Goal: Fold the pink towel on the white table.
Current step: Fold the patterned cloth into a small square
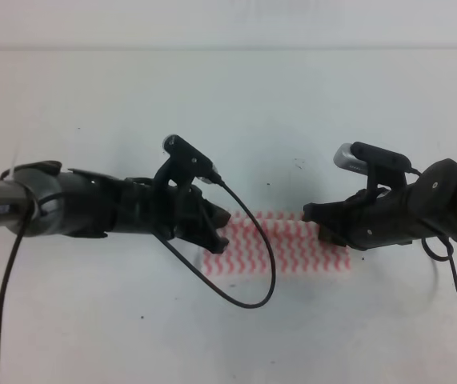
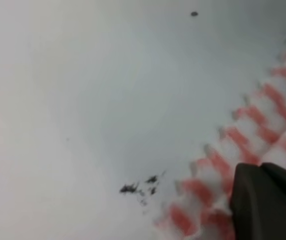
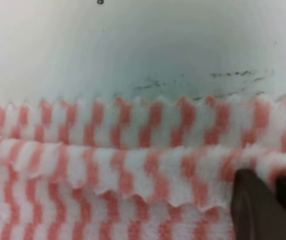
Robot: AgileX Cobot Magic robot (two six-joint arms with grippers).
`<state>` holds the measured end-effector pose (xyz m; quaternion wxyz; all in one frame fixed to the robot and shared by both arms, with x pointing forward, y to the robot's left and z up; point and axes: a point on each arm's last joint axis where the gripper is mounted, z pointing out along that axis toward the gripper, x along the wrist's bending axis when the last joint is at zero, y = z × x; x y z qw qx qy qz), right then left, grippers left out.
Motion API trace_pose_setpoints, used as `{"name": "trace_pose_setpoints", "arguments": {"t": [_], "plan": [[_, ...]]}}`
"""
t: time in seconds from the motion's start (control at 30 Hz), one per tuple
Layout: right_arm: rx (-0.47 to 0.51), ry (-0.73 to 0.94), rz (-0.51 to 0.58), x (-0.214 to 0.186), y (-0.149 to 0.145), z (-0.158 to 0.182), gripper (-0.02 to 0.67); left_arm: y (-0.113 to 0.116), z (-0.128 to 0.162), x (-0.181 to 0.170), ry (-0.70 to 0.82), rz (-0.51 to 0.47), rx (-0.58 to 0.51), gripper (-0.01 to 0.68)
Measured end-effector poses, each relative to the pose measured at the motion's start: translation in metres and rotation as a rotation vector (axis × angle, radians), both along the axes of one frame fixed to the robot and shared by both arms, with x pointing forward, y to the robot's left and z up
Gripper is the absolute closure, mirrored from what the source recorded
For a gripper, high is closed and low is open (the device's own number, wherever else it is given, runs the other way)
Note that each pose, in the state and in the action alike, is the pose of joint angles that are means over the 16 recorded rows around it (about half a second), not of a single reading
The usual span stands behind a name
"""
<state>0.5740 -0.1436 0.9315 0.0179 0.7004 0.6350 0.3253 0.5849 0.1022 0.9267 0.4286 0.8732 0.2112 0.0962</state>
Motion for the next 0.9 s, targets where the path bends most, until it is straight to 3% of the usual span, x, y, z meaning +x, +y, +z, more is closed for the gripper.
{"name": "trace_pose_setpoints", "arguments": {"t": [0.3,0.5,0.9], "plan": [[0.001,0.001,0.000,0.000,0.000,0.000,0.666,-0.016,0.015,-0.017,-0.005,-0.165,-0.092,0.677],[0.001,0.001,-0.001,0.000,0.000,0.000,0.666,-0.036,0.010,-0.029,-0.036,-0.256,-0.087,0.677],[0.003,0.002,-0.002,0.000,0.000,0.000,0.666,-0.063,-0.011,-0.036,-0.120,-0.268,-0.008,0.677]]}}
